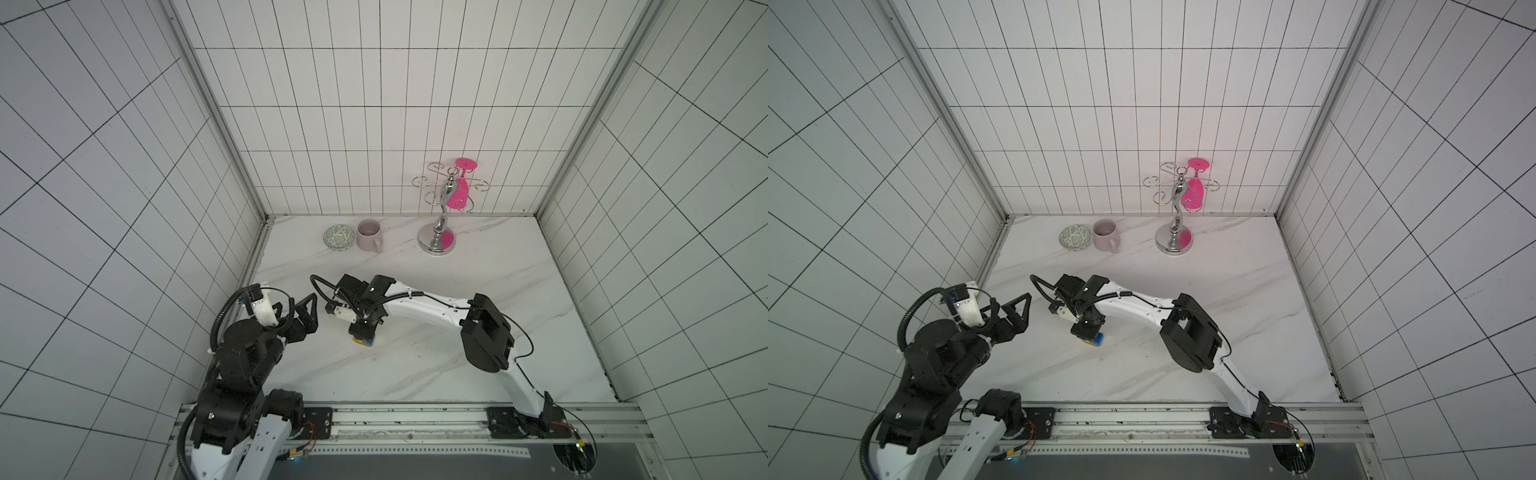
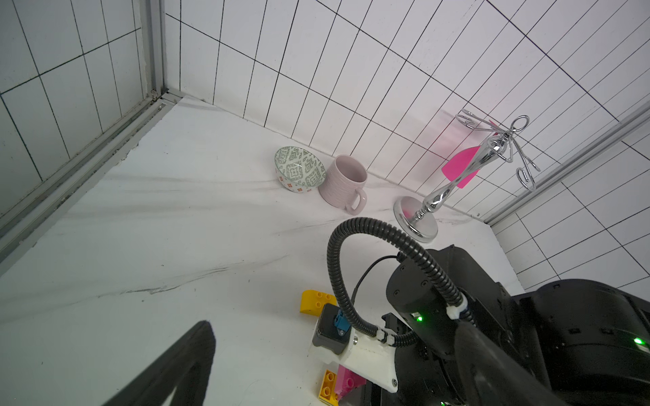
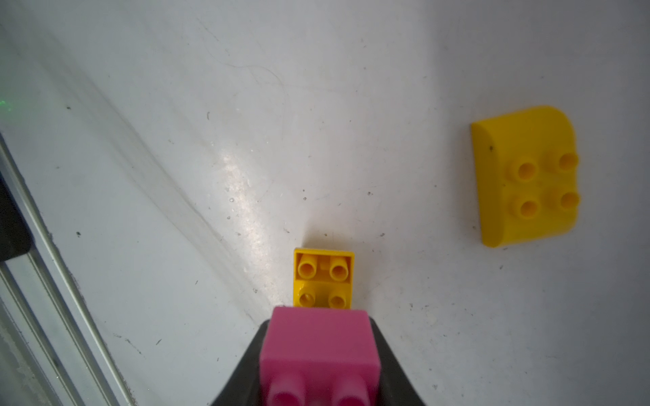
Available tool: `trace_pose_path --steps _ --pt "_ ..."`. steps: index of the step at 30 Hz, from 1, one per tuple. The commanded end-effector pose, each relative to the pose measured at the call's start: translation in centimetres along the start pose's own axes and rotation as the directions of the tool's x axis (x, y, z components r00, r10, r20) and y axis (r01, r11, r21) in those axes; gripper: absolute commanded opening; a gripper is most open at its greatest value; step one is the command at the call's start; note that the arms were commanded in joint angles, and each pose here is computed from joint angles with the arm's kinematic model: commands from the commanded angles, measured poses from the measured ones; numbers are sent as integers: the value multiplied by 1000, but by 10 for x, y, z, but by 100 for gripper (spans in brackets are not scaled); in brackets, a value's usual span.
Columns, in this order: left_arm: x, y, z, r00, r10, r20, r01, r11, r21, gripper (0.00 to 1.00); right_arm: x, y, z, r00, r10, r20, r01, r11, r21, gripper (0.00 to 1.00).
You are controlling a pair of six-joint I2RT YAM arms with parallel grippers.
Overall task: Assemble the letter s with lego
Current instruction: Assemble the lego brick with the lego brick.
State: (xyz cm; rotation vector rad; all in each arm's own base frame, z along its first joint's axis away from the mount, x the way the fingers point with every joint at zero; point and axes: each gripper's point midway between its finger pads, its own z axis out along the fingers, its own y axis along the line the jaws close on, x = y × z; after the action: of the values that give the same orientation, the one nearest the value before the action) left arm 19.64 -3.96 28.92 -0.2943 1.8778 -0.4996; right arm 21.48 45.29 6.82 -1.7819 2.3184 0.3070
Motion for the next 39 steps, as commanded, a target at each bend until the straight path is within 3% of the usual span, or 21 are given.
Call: trace_pose_path --steps 1,39 --pt "-3 2 -3 1000 10 22 -10 1000 -7 98 19 14 30 995 -35 -91 32 999 -39 29" --pt "-3 4 -2 1000 10 24 -10 1000 -18 99 30 -4 33 999 39 -34 -36 997 75 27"
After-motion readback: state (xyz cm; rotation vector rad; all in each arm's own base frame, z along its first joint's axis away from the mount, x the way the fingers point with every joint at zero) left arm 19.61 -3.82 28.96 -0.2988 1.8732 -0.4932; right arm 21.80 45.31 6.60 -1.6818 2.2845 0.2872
